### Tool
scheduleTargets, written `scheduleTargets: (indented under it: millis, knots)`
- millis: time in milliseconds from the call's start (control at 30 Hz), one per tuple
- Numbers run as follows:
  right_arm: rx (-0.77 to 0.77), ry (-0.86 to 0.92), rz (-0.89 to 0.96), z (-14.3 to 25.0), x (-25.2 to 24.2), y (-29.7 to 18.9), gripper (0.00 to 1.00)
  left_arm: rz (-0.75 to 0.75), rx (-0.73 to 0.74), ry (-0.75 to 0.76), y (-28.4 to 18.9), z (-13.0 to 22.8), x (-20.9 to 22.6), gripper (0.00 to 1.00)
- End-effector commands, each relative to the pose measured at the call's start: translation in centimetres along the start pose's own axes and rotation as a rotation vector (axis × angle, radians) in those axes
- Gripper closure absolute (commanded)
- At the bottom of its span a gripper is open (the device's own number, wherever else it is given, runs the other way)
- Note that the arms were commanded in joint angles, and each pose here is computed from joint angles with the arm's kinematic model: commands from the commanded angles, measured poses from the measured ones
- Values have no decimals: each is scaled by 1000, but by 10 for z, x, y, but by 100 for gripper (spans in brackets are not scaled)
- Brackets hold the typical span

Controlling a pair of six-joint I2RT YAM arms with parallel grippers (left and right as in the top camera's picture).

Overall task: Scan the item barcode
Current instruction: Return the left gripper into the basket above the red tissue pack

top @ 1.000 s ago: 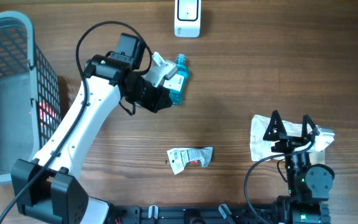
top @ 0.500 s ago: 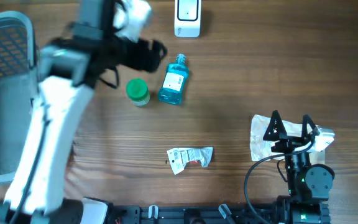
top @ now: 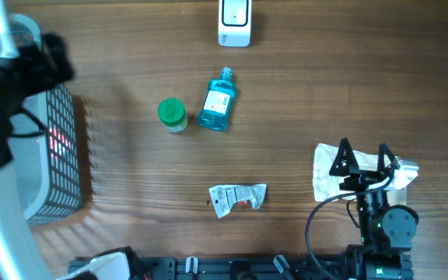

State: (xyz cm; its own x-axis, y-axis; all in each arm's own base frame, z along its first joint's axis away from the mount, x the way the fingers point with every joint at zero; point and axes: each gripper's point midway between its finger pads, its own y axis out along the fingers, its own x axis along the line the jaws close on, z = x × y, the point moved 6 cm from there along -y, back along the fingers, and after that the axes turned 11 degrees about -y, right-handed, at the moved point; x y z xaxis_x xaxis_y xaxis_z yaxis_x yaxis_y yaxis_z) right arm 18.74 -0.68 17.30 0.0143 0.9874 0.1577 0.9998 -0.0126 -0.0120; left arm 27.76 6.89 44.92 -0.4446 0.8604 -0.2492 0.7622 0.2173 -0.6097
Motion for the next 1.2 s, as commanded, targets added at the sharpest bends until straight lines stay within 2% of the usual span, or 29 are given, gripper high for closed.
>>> scheduleTargets:
  millis: [0, 167, 233, 300, 400, 467, 500, 567, 700, 900, 1167]
  knots:
    - [-11, -8, 12, -2, -1, 0, 0, -257, -38, -442, 15, -9, 63, 0]
    - [-11, -8, 12, -2, -1, 0, 0, -444, -20, -941, 21, 6, 111, 0]
    - [-11, -8, 12, -2, -1, 0, 0, -498, -23, -1094, 26, 11, 122, 0]
    - [-11, -8, 11, -2, -1, 0, 0, -506, -6, -1166, 33, 13, 125, 0]
    - [-11, -8, 11, -2, -1, 0, 0, -559, 13, -1109, 45, 14, 133, 0]
    - [-11, -8, 11, -2, -1, 0, 0, -618, 7, -1149, 53, 17, 139, 0]
    - [-11, -8, 12, -2, -1, 0, 0, -675, -2, -1283, 62, 25, 144, 0]
    - [-11, -8, 12, -2, -1, 0, 0, -734, -3, -1445, 77, 37, 147, 0]
    - [-11, -8, 12, -2, -1, 0, 0, -886, -14, -1703, 105, 67, 156, 0]
    - [-11, -8, 12, -2, -1, 0, 0, -1029, -50, -1859, 140, 104, 170, 0]
    - [-11, -8, 12, -2, -1, 0, 0, -1018, -73, -1880, 190, 145, 189, 0]
